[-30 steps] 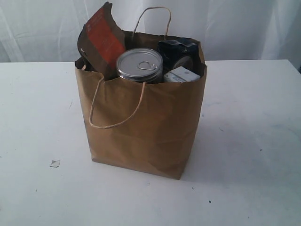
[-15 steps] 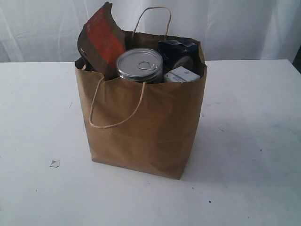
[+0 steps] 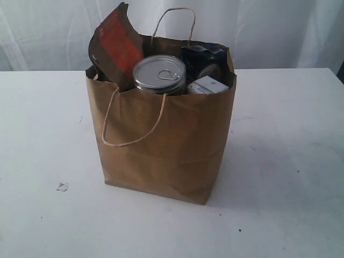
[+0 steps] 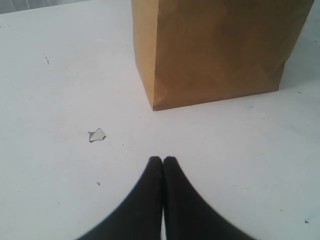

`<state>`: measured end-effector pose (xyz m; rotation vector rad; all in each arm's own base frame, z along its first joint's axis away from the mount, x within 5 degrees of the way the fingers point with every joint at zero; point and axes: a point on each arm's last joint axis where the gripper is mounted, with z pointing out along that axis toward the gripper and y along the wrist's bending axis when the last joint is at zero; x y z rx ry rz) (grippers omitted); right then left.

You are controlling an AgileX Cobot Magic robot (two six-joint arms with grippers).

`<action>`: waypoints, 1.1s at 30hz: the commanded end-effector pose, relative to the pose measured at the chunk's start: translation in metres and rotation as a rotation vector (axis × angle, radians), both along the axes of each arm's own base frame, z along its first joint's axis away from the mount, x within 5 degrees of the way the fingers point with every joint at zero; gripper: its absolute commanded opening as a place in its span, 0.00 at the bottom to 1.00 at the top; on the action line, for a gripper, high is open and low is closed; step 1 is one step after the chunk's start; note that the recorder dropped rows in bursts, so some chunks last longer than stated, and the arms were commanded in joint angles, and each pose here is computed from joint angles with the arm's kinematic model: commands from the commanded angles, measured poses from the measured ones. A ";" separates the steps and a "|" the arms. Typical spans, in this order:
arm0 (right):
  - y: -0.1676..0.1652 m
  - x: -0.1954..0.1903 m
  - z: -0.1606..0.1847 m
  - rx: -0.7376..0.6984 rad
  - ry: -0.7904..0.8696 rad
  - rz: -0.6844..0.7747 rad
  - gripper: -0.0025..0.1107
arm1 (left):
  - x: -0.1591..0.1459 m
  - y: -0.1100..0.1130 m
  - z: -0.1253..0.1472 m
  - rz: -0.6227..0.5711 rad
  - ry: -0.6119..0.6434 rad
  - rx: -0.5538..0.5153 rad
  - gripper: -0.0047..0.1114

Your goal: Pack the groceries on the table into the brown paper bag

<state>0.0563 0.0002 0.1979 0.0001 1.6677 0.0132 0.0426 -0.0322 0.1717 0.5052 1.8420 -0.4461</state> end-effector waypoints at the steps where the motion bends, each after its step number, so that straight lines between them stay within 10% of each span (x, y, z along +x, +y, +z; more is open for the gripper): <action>1: 0.000 0.000 -0.001 -0.007 -0.005 -0.005 0.02 | 0.000 0.000 -0.001 0.006 0.008 -0.012 0.04; 14: 0.000 0.000 -0.001 -0.004 -0.004 -0.005 0.02 | 0.001 0.002 -0.001 0.039 0.008 -0.012 0.04; 33: 0.000 0.000 -0.001 -0.004 -0.006 -0.005 0.02 | 0.010 0.022 -0.001 0.467 0.005 -0.013 0.04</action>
